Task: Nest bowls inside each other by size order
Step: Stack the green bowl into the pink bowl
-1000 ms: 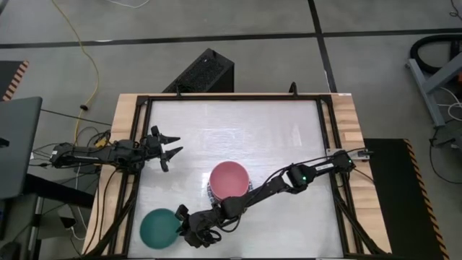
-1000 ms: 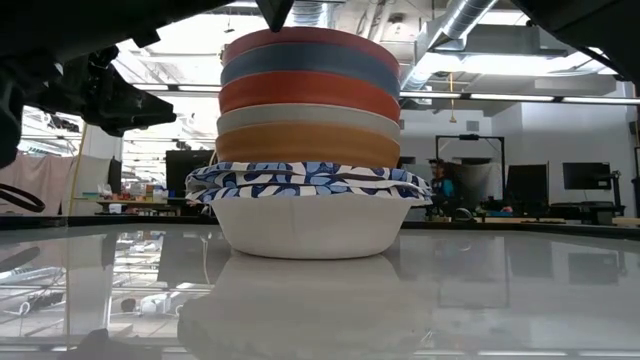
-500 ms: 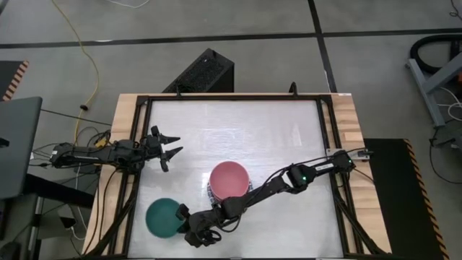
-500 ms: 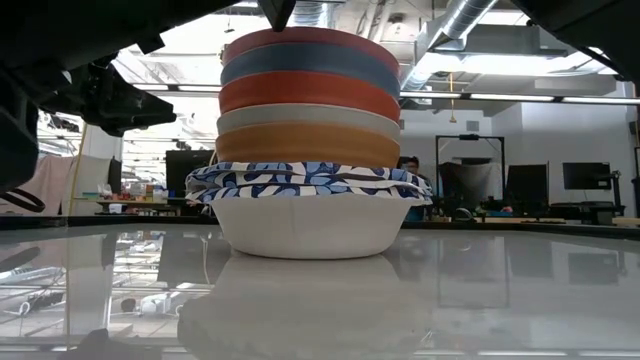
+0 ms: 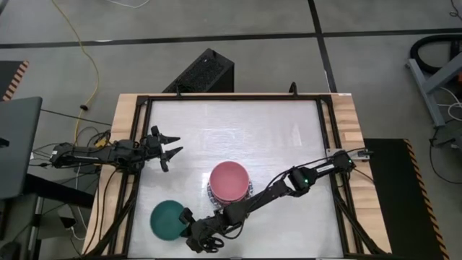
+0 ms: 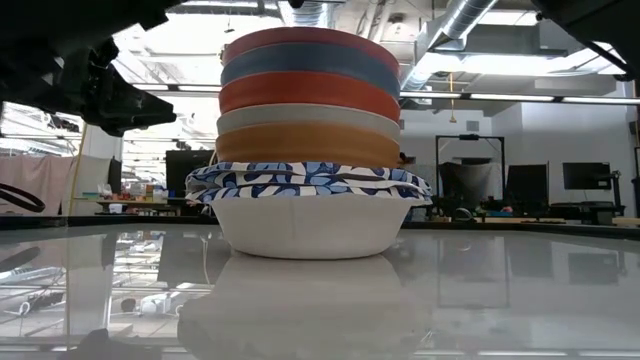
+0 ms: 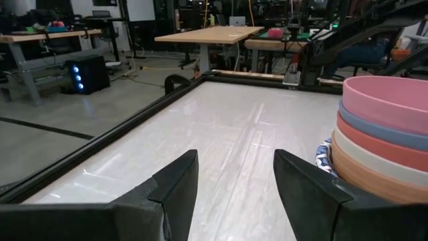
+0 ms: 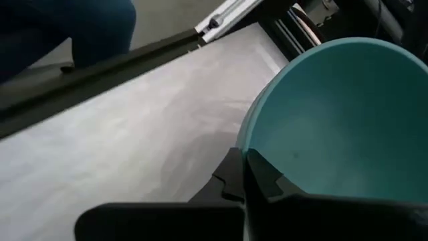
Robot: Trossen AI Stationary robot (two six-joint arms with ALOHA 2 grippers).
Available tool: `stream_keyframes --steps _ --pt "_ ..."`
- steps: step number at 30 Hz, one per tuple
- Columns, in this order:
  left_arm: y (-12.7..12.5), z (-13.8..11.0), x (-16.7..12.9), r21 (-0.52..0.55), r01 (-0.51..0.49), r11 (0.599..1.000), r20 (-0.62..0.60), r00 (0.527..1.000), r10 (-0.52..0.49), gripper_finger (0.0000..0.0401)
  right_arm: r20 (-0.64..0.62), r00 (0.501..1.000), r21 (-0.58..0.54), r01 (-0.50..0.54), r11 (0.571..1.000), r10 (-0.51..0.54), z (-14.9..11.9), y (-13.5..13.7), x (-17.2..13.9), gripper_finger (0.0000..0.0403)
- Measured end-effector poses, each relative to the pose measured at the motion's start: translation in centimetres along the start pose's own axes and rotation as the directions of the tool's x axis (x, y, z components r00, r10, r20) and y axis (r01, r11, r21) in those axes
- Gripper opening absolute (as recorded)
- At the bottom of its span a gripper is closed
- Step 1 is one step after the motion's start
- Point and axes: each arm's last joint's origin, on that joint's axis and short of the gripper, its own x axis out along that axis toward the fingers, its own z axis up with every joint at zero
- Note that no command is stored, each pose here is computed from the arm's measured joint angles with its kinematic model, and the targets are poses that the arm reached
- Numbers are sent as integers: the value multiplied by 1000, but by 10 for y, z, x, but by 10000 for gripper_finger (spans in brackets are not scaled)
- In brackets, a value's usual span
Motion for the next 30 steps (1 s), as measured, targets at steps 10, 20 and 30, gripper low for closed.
stream_keyframes --steps 10,20,30 --pt "0 0 0 0 0 1000 0 1000 0 185 26 999 9 -23 1000 23 18 14 -7 5" --pt "0 0 0 0 0 1000 0 1000 0 185 34 999 59 -40 997 38 30 16 -18 5" --pt "0 0 0 0 0 1000 -1 1000 0 185 66 995 87 -84 993 79 66 23 -51 5"
